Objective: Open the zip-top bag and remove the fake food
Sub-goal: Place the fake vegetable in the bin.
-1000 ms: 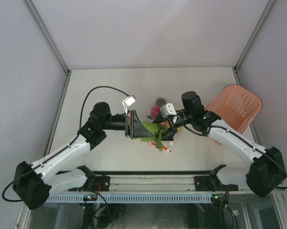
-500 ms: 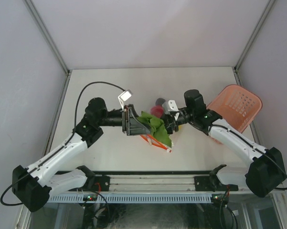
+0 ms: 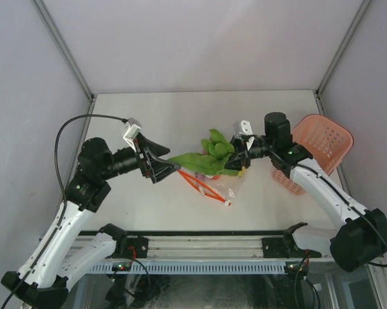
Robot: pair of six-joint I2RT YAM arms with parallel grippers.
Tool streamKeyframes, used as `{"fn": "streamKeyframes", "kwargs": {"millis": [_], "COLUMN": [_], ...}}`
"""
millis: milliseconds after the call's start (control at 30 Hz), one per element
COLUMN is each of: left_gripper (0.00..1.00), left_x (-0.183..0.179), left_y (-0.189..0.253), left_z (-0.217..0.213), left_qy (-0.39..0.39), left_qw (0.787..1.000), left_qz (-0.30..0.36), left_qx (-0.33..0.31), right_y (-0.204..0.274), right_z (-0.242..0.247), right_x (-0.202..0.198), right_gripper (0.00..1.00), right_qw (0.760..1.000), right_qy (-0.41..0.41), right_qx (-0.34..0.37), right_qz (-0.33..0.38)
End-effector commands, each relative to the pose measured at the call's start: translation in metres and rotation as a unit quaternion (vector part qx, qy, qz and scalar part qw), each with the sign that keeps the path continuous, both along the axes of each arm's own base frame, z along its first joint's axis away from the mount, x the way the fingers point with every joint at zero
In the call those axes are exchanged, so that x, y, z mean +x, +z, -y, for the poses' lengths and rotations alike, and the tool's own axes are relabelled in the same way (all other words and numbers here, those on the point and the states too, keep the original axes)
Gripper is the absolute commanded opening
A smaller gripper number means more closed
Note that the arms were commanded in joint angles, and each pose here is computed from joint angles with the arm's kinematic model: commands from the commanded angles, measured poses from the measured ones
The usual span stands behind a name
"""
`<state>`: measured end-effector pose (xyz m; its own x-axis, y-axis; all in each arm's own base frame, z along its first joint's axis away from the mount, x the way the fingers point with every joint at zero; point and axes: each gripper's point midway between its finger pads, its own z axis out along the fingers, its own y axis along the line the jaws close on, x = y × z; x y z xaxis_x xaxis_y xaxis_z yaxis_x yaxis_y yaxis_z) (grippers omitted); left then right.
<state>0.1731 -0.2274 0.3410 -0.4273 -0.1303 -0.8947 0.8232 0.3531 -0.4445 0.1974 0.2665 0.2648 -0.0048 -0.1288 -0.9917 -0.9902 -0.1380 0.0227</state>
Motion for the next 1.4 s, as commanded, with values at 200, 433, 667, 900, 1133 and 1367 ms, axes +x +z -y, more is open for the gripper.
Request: {"fn": "streamKeyframes", "kwargs": {"millis": [200, 433, 667, 900, 1133, 1367], "left_gripper": [1.0, 1.0, 1.0, 1.0, 1.0, 1.0], "left_x": [0.043, 0.057, 0.067, 0.064, 0.062, 0.061], "left_y": [-0.042, -0.078, -0.103, -0.1, -0.097, -0.094], "left_z": [-0.054, -0.073, -0.086, -0.092, -0.093, -0.094], "left_qy": [0.167, 0.213, 0.248, 0.261, 0.263, 0.266], "left_qw": [0.975, 0.956, 0.943, 0.94, 0.94, 0.94], "left_qz": [0.089, 0.109, 0.089, 0.094, 0.099, 0.104], "left_qx": [0.119, 0.172, 0.203, 0.198, 0.193, 0.188], "right_y": [0.051, 0.069, 0.079, 0.079, 0.074, 0.061], "right_z": [0.041, 0.087, 0.142, 0.202, 0.249, 0.297], "right_x": [0.033, 0.062, 0.092, 0.117, 0.13, 0.137], "right_gripper": [0.0, 0.0, 0.0, 0.0, 0.0, 0.0], "right_qw": [0.993, 0.976, 0.942, 0.89, 0.834, 0.761], "right_qy": [-0.114, -0.217, -0.333, -0.454, -0.546, -0.632], "right_qx": [0.014, 0.021, 0.029, 0.042, 0.075, 0.117], "right_qz": [0.023, 0.028, 0.018, -0.004, -0.036, -0.084]}}
